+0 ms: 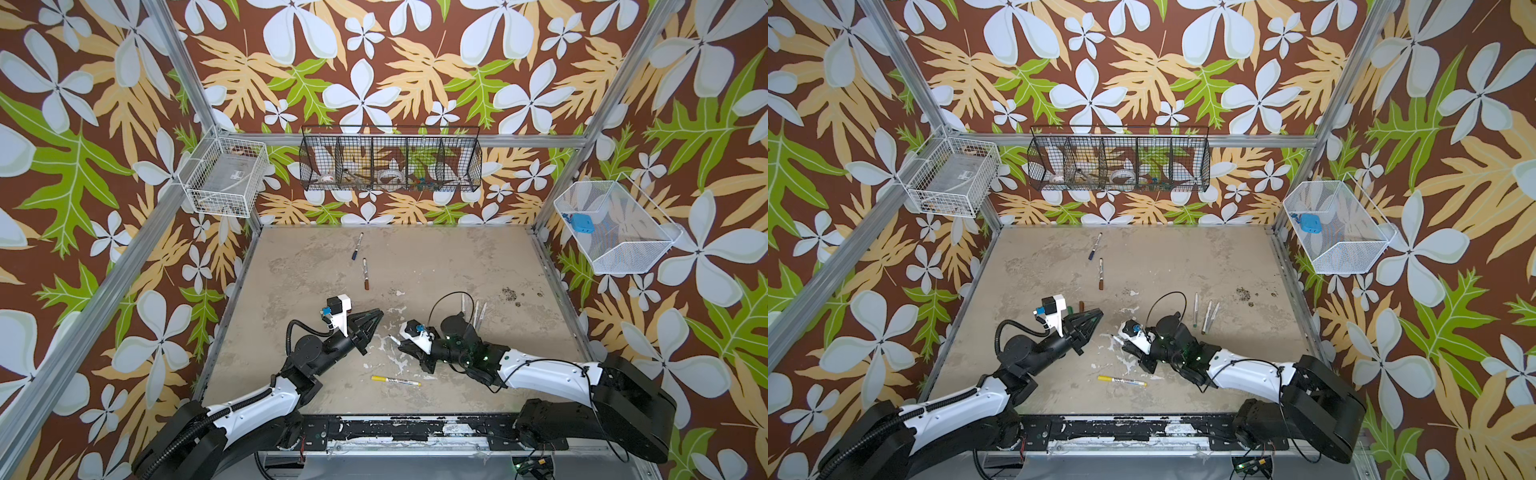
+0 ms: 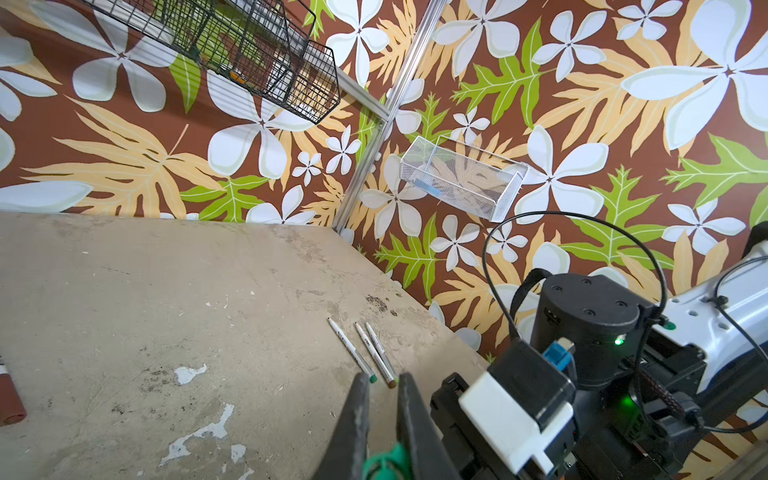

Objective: Open the pen caps
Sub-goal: 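Pull the grippers apart, left gripper drawing the dark-green cap off, then lower the uncapped marker with the right gripper while the left sets down the dark-green cap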

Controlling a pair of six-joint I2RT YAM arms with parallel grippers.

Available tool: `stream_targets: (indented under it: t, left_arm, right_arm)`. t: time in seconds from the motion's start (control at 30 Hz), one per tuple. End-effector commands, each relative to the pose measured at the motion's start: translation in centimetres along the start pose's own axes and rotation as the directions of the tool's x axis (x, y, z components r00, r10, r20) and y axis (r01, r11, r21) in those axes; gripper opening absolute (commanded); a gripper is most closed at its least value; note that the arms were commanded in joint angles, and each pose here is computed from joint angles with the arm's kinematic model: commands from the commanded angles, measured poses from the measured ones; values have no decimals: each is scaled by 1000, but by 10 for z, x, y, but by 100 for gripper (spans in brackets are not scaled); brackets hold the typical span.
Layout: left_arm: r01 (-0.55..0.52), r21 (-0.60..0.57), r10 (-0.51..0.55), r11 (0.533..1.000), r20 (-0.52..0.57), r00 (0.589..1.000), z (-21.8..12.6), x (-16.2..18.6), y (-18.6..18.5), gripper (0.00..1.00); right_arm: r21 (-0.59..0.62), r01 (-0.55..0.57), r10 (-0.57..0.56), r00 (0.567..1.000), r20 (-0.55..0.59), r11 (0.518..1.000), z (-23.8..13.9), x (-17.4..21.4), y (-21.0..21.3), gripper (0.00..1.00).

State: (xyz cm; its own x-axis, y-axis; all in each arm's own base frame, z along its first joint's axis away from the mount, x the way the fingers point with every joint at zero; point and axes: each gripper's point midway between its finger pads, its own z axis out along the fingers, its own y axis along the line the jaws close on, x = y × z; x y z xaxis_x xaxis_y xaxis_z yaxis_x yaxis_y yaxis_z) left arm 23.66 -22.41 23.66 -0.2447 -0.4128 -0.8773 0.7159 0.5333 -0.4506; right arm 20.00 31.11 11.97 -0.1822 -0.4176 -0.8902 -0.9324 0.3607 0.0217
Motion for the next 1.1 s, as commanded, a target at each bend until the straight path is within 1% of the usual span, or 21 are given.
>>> stream_targets:
  t: [0.0,0.07,0.13,0.17,0.2,0.33,0.4,0.5,0.53,0.6,0.7,0.77,0.87,0.97,1.07]
  left_arm:
    - [-19,-126,21,992,11,1000,3,-5,21,0]
    - [-20,-285,18,958,-11,1000,3,-1,50,0]
    - [-19,-438,12,899,-20,1000,-3,1,78,0]
    - [-19,-494,7,869,-25,1000,-6,3,89,0]
    - [-23,-540,5,841,-36,999,-9,6,98,0]
    - [-43,-658,-14,752,-81,997,-13,15,122,0]
    - [-68,-721,-28,689,-120,992,-16,22,136,0]
    - [-78,-779,-75,622,-159,984,-19,32,158,0]
    - [-70,-789,-95,610,-161,982,-20,35,164,0]
    - [-51,-804,-141,592,-166,976,-23,43,177,0]
    - [-48,-831,-175,555,-173,969,-30,50,192,0]
    - [-52,-841,-187,539,-180,966,-32,54,199,0]
    - [-46,-856,-226,515,-187,956,-36,61,211,0]
    - [-43,-873,-254,485,-187,949,-40,65,223,0]
    - [-54,-886,-265,460,-195,944,-43,68,231,0]
  right_arm:
    - [64,-33,29,998,58,997,-6,-13,-12,0]
    - [131,-54,45,997,70,990,-9,-16,-24,0]
    - [211,-86,71,994,78,974,-13,-17,-39,0]
    - [256,-103,85,993,80,961,-16,-16,-48,0]
    - [309,-136,115,990,86,941,-19,-14,-59,0]
    - [420,-265,238,964,116,868,-33,-2,-97,0]
    - [477,-319,288,948,139,819,-44,6,-115,0]
    - [552,-403,374,911,171,730,-59,22,-141,0]
    - [557,-429,398,899,184,711,-62,26,-147,0]
    - [571,-492,451,864,226,657,-72,36,-160,0]
    - [594,-542,495,829,260,595,-83,49,-173,0]
    - [607,-551,514,818,258,572,-85,55,-178,0]
    - [621,-547,534,813,233,562,-82,61,-182,0]
    - [654,-541,566,799,203,528,-78,72,-189,0]
    - [664,-537,593,787,171,521,-71,79,-193,1]
